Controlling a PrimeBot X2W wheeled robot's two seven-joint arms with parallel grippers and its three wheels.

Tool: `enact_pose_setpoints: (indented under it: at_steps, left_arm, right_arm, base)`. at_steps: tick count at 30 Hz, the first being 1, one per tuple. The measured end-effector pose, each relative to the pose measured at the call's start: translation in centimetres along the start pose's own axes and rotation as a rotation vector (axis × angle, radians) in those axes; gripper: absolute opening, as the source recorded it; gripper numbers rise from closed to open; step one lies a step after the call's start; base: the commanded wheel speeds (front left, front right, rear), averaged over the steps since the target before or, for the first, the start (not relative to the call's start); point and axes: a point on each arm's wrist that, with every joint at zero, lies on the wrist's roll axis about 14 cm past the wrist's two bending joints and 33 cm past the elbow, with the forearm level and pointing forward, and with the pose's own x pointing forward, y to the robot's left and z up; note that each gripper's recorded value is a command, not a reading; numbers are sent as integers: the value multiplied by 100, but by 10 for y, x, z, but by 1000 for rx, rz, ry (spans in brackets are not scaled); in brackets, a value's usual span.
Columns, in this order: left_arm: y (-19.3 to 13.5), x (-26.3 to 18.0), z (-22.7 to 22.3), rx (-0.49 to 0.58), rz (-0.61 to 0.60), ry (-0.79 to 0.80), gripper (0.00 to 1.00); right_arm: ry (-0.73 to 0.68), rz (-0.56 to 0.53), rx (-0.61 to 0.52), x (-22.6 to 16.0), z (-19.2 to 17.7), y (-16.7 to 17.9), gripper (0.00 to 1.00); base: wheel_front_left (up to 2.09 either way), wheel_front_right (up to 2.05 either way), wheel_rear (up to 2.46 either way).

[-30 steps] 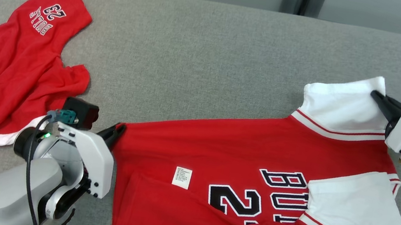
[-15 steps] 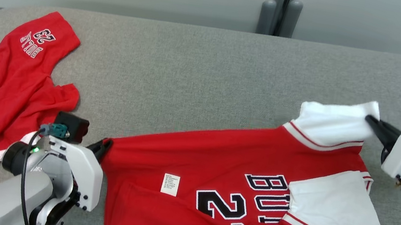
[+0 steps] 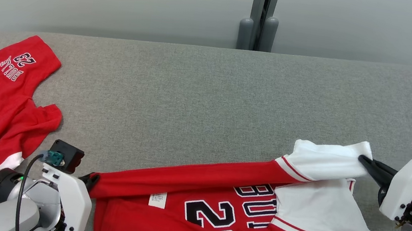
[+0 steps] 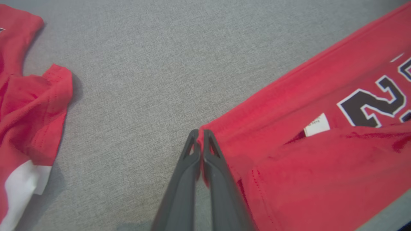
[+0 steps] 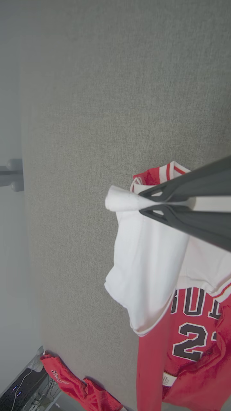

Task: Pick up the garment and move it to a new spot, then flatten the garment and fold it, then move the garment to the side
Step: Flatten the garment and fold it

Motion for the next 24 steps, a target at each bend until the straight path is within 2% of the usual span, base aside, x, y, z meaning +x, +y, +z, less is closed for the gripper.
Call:
enact_pose_setpoints:
  at_steps: [13,24]
  left_arm:
    - [-3,5,-10,58,-17,62,0]
    - [-16,-9,-24,50,-46,95,0]
  right_arm:
    - [88,-1,85,-10,-40,-6,0]
    - [126,-2,131,-21,-59,-4,0]
  base:
    - [0,0,0]
    - [0,0,0]
